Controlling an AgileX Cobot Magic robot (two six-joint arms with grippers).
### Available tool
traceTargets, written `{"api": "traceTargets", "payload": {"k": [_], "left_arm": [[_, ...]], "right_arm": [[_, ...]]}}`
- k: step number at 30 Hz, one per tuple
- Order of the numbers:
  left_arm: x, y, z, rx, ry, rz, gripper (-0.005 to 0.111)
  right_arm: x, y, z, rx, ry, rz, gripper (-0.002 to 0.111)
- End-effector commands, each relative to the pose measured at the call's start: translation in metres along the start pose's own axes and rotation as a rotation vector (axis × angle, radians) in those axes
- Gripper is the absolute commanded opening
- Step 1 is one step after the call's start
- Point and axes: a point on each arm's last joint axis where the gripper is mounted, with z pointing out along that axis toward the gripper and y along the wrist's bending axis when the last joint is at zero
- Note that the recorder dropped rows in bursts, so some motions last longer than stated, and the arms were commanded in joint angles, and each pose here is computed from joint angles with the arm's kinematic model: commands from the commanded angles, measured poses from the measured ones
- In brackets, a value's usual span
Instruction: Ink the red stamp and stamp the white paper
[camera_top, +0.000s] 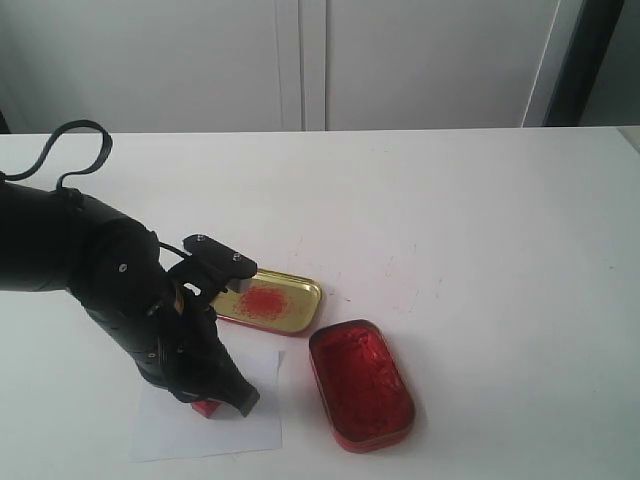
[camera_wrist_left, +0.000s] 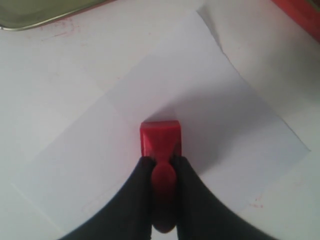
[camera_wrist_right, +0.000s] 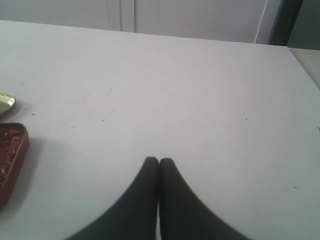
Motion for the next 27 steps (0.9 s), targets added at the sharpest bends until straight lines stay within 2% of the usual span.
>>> {"api": "traceTargets", "payload": {"k": [1, 17, 27], "left_arm": [[0.017, 0.002, 0.031, -0.005, 0.128, -0.014, 0.0], [0.017, -0.001, 0.03, 0.02, 0.128, -0.062, 0.0], [0.011, -0.002, -0.001, 0.029, 0.026, -0.057, 0.0]], "right_arm": [[0.0, 0.0, 0.0, 0.005, -0.018, 0.003, 0.0], [0.0, 0.0, 0.0, 0.005, -0.018, 0.003, 0.0], [0.0, 0.0, 0.0, 0.005, -0.018, 0.003, 0.0]]}}
